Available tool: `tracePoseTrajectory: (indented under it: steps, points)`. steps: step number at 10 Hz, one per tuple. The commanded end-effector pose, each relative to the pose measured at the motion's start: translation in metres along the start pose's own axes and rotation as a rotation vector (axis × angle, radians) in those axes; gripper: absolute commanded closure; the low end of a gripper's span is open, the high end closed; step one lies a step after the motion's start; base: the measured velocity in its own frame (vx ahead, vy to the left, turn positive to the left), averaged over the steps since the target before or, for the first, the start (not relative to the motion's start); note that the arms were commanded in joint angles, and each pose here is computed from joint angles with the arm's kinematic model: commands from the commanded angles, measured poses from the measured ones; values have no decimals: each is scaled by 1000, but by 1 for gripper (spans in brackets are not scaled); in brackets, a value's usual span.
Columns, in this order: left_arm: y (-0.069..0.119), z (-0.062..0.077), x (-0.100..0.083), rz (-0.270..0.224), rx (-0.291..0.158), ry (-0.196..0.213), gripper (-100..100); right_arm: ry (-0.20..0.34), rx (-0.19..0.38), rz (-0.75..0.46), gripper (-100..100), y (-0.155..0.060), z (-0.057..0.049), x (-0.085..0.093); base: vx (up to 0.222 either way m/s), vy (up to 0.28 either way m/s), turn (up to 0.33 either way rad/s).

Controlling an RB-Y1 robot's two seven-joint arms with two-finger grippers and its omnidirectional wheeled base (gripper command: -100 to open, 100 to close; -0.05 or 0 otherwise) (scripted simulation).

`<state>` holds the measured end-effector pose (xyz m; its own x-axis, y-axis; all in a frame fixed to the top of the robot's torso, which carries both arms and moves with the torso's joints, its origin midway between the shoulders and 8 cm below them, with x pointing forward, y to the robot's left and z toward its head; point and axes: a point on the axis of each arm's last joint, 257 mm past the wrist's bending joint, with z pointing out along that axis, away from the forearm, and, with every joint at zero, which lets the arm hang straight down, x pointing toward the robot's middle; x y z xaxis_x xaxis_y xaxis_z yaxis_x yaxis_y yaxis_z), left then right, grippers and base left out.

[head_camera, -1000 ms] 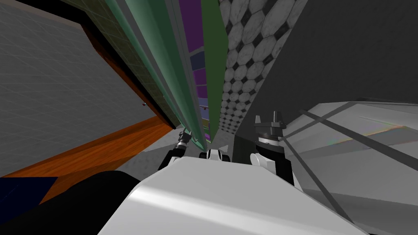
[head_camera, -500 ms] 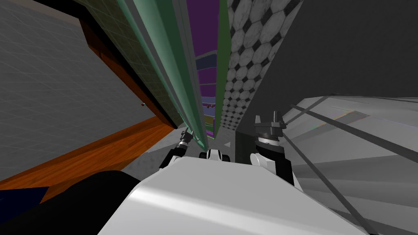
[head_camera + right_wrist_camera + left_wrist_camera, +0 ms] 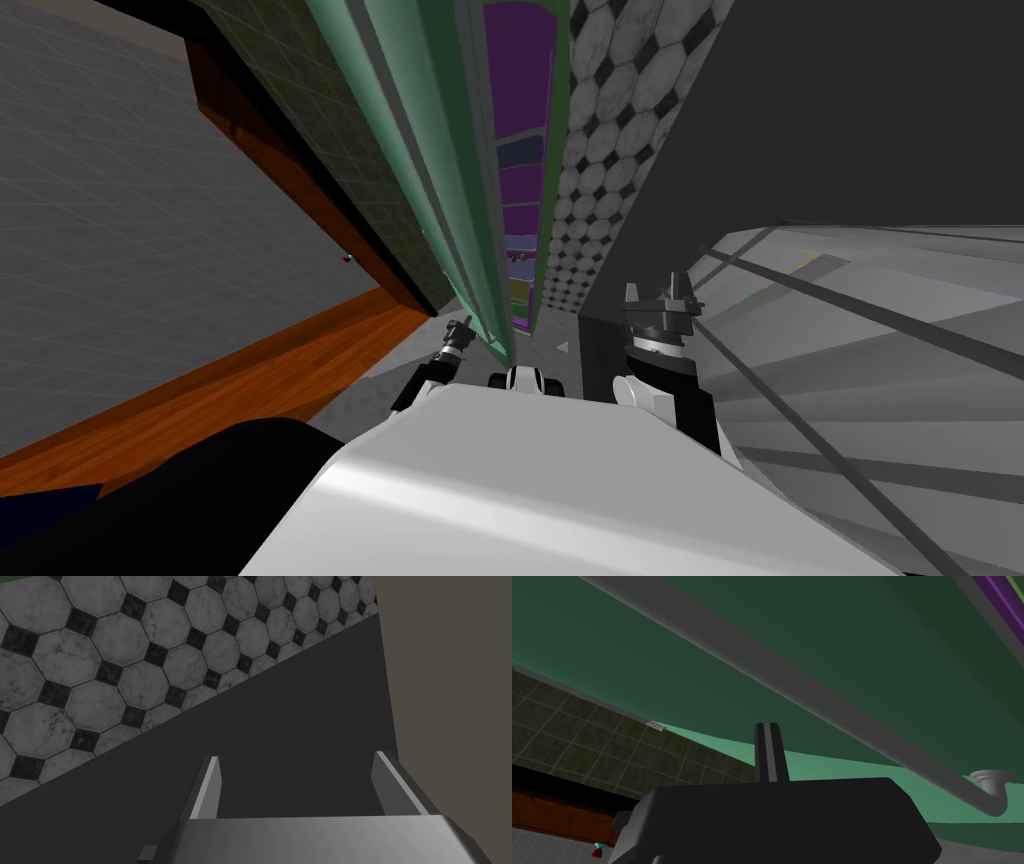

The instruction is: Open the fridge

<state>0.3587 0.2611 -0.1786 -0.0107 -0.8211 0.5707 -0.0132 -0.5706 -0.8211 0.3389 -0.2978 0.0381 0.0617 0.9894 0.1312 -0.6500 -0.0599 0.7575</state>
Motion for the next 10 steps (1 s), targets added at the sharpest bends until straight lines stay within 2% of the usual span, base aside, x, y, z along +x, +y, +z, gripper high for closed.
tracePoseTrajectory:
  steps: [1, 2, 4, 5, 6, 9, 10]
  points:
    - [7, 1, 12, 1, -25, 40, 100, 0, 0, 0, 0, 0, 0, 0, -108, 341, -198]
    - [7, 1, 12, 1, -25, 40, 100, 0, 0, 0, 0, 0, 0, 0, -89, 275, -57]
    - [14, 1, 23, 2, -49, 76, 100, 0, 0, 0, 0, 0, 0, 0, -96, 278, -135]
    - [18, 1, 28, 2, -61, 94, 100, 0, 0, 0, 0, 0, 0, 0, -195, 329, -155]
    - [18, 1, 28, 2, -61, 94, 100, 0, 0, 0, 0, 0, 0, 0, -160, 273, -73]
    - [28, -1, 43, 4, -99, 145, 100, 0, 0, 0, 0, 0, 0, 0, -155, 302, -170]
    - [28, -1, 43, 4, -99, 145, 100, 0, 0, 0, 0, 0, 0, 0, -147, 272, -45]
